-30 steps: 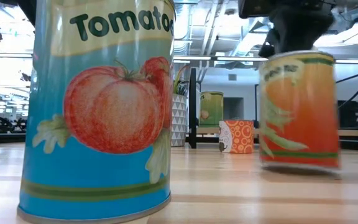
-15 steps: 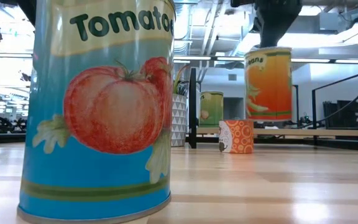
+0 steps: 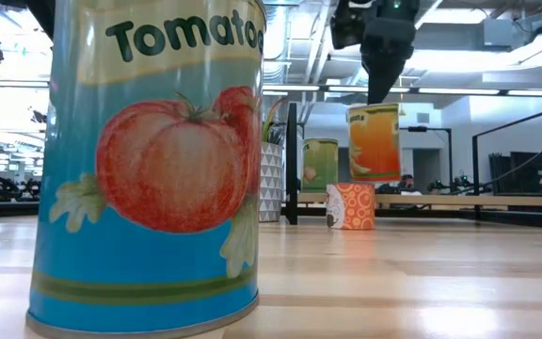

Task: Pick and place cans onto a shelf
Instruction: Put the canned green peas on the shelf

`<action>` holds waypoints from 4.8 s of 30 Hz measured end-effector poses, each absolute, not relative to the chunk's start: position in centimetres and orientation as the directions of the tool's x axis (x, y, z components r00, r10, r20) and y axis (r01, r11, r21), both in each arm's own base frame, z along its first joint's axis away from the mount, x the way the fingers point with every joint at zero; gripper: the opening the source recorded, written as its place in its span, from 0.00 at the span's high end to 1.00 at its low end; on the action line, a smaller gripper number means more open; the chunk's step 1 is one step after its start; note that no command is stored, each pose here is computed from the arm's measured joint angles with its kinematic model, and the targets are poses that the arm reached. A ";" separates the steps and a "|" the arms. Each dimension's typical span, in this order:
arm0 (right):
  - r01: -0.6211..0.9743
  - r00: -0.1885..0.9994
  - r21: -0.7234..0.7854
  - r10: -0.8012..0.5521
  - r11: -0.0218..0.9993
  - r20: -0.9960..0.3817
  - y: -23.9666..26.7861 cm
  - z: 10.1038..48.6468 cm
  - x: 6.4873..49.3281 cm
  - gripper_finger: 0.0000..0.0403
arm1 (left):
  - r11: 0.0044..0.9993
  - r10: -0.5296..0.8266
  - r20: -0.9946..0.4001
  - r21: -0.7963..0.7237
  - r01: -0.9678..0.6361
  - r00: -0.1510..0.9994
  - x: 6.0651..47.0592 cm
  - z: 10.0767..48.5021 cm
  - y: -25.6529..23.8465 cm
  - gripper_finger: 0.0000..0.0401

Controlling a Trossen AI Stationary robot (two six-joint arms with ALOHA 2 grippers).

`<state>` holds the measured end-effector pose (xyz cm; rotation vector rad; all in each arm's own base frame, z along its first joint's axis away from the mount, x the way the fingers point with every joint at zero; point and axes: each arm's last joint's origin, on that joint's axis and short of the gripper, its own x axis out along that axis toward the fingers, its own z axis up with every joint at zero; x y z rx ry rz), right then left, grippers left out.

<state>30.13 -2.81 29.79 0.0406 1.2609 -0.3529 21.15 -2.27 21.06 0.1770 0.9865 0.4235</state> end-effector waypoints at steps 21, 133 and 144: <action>0.409 0.311 -0.156 -0.298 0.899 -0.902 -11.1 32.1 26.9 0.99 | 0.900 0.434 -0.765 0.342 -0.271 0.477 21.1 21.1 -2.2 1.00; 0.543 0.331 -0.218 -0.446 0.811 -0.832 -8.4 22.9 24.4 0.96 | 0.871 0.483 -0.736 0.347 -0.347 0.475 21.2 21.2 -2.1 1.00; 0.551 0.344 -0.215 -0.454 0.807 -0.822 -8.5 23.0 24.5 0.95 | 0.872 0.480 -0.730 0.339 -0.352 0.486 21.3 21.2 -2.1 1.00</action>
